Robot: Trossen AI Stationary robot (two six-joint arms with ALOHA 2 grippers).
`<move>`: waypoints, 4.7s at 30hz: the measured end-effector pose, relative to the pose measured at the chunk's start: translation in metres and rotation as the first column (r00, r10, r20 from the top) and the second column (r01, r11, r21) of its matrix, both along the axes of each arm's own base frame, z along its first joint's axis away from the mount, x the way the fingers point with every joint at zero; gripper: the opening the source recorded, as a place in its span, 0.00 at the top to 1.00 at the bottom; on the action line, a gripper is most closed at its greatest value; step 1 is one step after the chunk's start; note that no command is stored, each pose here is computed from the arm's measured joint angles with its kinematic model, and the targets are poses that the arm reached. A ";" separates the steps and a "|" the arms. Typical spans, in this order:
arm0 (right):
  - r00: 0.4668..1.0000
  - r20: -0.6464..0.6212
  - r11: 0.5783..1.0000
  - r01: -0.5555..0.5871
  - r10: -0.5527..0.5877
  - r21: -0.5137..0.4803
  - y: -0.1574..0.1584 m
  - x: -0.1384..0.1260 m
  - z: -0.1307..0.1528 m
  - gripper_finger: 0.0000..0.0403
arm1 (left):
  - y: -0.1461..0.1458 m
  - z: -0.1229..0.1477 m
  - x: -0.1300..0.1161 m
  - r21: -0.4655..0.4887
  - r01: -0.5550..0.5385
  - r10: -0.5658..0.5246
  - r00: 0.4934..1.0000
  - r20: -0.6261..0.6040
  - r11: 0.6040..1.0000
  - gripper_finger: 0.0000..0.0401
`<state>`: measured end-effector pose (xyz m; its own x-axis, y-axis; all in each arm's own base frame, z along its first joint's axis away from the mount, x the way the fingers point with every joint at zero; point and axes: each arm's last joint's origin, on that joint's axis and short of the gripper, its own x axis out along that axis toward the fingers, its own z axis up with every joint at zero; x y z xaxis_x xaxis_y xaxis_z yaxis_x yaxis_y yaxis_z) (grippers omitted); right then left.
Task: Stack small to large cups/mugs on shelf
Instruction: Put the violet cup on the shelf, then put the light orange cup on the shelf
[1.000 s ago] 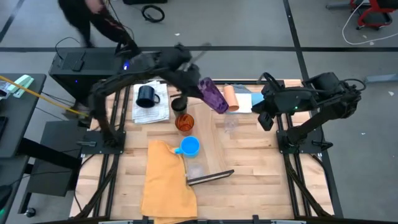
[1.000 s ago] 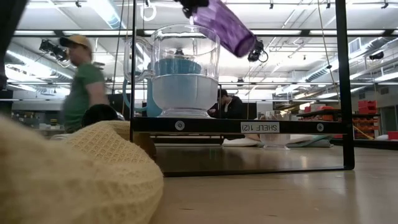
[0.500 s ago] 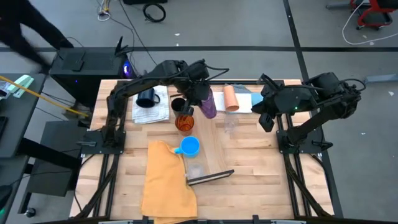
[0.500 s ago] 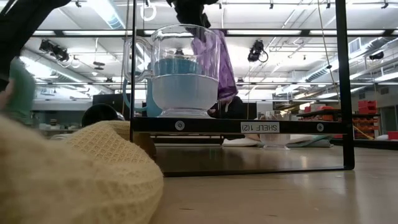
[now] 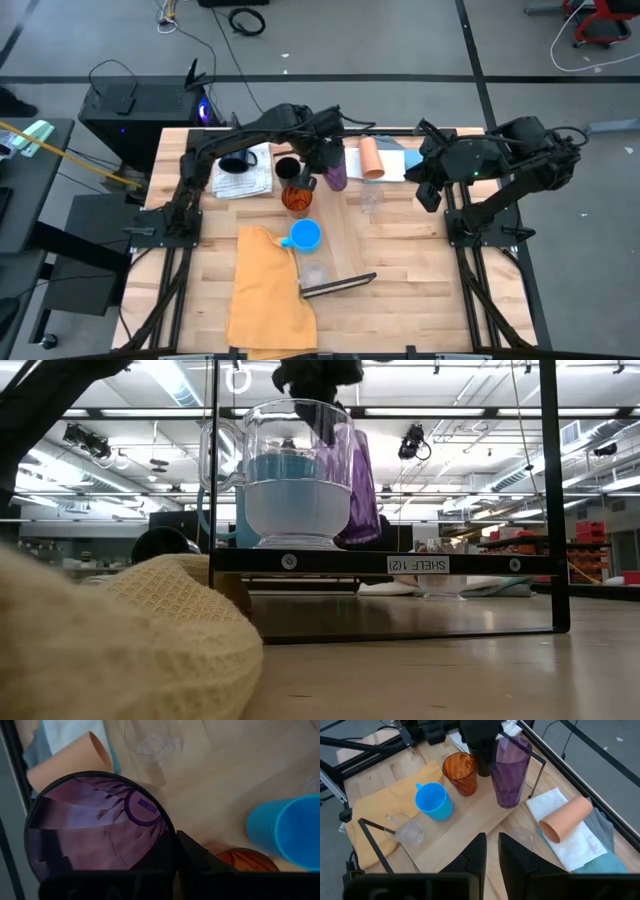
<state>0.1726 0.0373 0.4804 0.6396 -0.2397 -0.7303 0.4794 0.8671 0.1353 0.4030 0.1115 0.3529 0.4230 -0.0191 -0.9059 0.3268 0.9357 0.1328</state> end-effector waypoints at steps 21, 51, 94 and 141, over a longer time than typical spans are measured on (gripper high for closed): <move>1.000 0.006 1.000 0.019 -0.019 -0.019 -0.001 0.000 0.000 0.86 | 0.002 -0.023 0.007 0.089 0.052 -0.040 0.990 -0.133 0.995 0.96; 1.000 0.005 1.000 0.017 -0.017 -0.020 -0.001 0.000 0.000 0.86 | 0.006 -0.023 0.004 0.067 0.042 -0.032 0.989 -0.146 0.997 0.97; 1.000 0.002 1.000 0.010 -0.010 -0.026 -0.001 0.000 0.000 0.86 | 0.019 -0.029 0.006 0.048 -0.098 0.103 0.986 -0.132 0.994 0.47; 0.962 0.164 0.976 0.216 -0.217 0.023 -0.118 0.006 -0.085 0.86 | -0.107 0.216 -0.156 -0.002 0.001 0.001 0.548 0.836 1.000 0.51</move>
